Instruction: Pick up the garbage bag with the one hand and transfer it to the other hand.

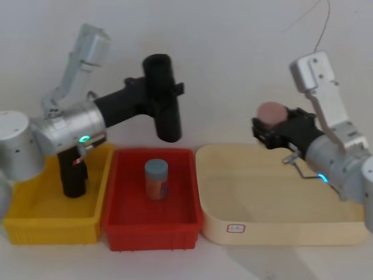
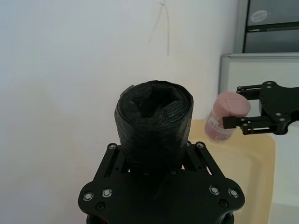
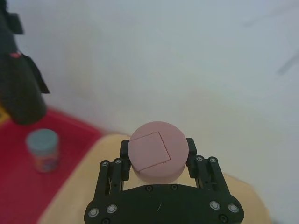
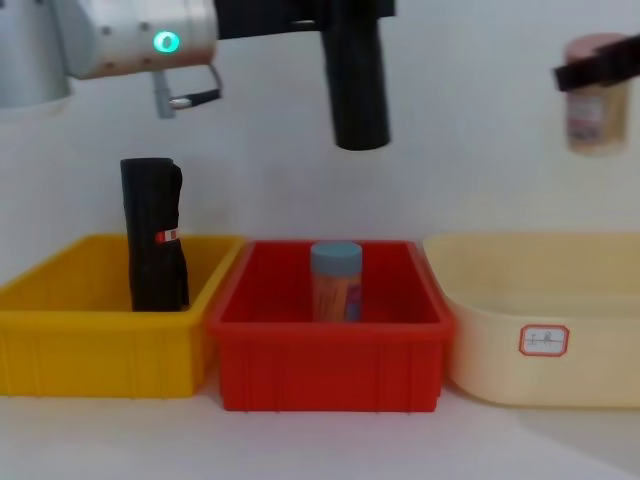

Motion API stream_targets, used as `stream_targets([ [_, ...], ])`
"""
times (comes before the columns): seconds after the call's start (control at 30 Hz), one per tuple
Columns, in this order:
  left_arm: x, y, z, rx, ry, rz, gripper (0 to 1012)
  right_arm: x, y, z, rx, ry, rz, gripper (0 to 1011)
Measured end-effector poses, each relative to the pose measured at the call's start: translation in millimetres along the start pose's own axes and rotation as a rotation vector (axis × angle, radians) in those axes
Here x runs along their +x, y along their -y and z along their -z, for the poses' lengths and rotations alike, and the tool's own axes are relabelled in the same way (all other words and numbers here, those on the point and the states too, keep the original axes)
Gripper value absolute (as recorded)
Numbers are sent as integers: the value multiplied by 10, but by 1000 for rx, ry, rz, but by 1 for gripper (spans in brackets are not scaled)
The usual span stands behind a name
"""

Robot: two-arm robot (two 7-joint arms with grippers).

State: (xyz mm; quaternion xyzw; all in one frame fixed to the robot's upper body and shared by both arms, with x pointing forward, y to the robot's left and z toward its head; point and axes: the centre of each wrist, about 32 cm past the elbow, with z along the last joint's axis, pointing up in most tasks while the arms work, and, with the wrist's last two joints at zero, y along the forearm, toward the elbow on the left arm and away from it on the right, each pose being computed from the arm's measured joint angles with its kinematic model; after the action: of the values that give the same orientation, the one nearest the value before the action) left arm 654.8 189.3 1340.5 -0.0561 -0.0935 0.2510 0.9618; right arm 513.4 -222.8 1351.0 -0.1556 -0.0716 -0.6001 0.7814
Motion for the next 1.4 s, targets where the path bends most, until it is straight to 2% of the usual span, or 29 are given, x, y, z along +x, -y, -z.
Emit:
stream_targets([
  [0.07, 8, 67, 15, 0, -6, 13, 411, 40, 11, 28, -8, 1, 20, 661],
  [0.17, 25, 236, 49, 2, -21, 40, 411, 159, 20, 140, -42, -2, 74, 661],
  [0.2, 25, 236, 49, 2, -21, 40, 411, 159, 20, 140, -42, -2, 74, 661],
  [0.23, 25, 293, 43, -2, -23, 52, 411, 214, 17, 189, -57, -3, 95, 661],
  [0.3, 31, 362, 75, 2, -34, 62, 411, 281, 7, 253, -75, -6, 119, 661],
  [0.4, 32, 457, 99, 3, -46, 75, 411, 348, -14, 327, -95, -11, 139, 661],
  [0.57, 32, 570, 133, 5, -61, 88, 411, 434, -78, 451, -135, -27, 156, 661],
  [0.73, 21, 672, 168, 9, -74, 100, 411, 464, -127, 515, -157, -41, 150, 661],
  [0.8, 17, 721, 208, 16, -84, 102, 411, 473, -166, 560, -171, -57, 138, 661],
  [0.93, 10, 782, 242, 21, -92, 106, 411, 472, -211, 592, -183, -79, 116, 663],
  [1.17, -6, 952, 331, 38, -105, 116, 411, 455, -284, 639, -206, -108, 93, 661],
  [1.3, -19, 1003, 358, 46, -110, 119, 411, 445, -312, 661, -217, -118, 87, 663],
  [1.4, -29, 1032, 373, 51, -113, 122, 411, 438, -332, 674, -222, -126, 83, 730],
])
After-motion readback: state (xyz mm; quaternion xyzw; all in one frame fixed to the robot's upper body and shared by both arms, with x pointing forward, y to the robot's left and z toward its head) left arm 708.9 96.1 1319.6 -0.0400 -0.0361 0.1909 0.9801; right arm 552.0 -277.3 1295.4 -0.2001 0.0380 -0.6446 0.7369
